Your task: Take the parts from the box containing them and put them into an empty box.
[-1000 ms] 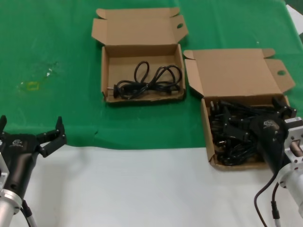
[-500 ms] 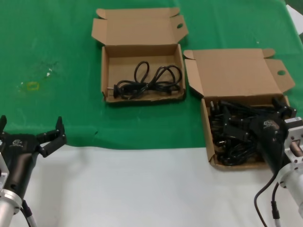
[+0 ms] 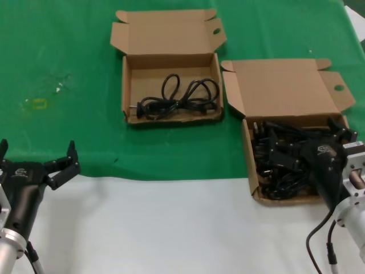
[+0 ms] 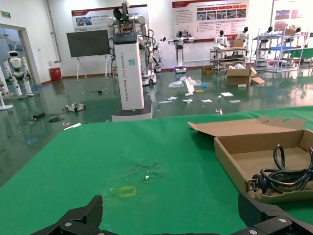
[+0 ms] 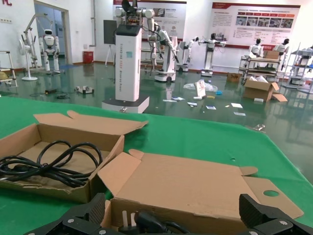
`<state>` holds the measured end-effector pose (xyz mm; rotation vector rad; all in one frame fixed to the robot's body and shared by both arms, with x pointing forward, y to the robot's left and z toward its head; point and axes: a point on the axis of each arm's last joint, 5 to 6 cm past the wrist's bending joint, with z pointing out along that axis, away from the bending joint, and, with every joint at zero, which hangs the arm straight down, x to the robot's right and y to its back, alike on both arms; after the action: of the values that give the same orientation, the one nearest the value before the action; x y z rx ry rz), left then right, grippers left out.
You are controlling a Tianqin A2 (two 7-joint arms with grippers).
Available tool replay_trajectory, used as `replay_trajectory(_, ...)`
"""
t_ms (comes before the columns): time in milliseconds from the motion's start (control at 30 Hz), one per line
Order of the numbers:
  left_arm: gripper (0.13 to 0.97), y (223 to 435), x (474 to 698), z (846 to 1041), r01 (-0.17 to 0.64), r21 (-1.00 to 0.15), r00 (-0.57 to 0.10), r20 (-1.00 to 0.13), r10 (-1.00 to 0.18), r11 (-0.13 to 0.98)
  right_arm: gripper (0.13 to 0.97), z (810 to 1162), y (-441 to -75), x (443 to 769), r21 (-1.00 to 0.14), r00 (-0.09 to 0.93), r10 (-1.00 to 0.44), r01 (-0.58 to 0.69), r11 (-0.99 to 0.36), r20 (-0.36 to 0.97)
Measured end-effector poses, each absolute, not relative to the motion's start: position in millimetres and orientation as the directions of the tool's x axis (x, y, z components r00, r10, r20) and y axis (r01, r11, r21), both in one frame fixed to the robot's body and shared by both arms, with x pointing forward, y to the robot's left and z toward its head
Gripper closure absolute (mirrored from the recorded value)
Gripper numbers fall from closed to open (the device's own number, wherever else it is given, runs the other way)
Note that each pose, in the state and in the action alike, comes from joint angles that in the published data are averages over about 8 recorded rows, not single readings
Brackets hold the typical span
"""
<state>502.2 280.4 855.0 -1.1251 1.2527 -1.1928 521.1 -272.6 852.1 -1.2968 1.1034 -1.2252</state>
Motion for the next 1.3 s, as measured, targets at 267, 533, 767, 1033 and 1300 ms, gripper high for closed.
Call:
replay_trajectory(267,0.132,280.4,502.2,855.0,0.022,-0.997,-0.035,-0.071,-0.997,0.070,0.130,852.1,-272.6,521.1,-0.996,0.071,-0.994,0.016,-0.087,0.088)
replay_trajectory(533,0.132,280.4,502.2,855.0,0.022,-0.997,-0.035,-0.071,-0.997,0.070,0.130,852.1,-272.6,521.1,-0.996,0.071,-0.994,0.016,-0.087,0.088)
replay_trajectory(767,0.132,280.4,502.2,855.0,0.022,-0.997,-0.035,-0.071,-0.997,0.070,0.130,852.1,-272.6,521.1,-0.996,0.071,-0.994,0.016,-0.087,0.088)
replay_trajectory(1033,0.132,280.4,502.2,855.0,0.022,-0.997,-0.035,-0.071,-0.997,0.070,0.130,852.1,-272.6,521.1,-0.996,0.071,-0.994,0.016,-0.087,0.088)
replay_trajectory(1300,0.132,280.4,502.2,855.0,0.022,-0.997,-0.035,-0.071,-0.997,0.070,0.130,852.1,-272.6,521.1,-0.996,0.071,-0.994,0.016,-0.087,0.088)
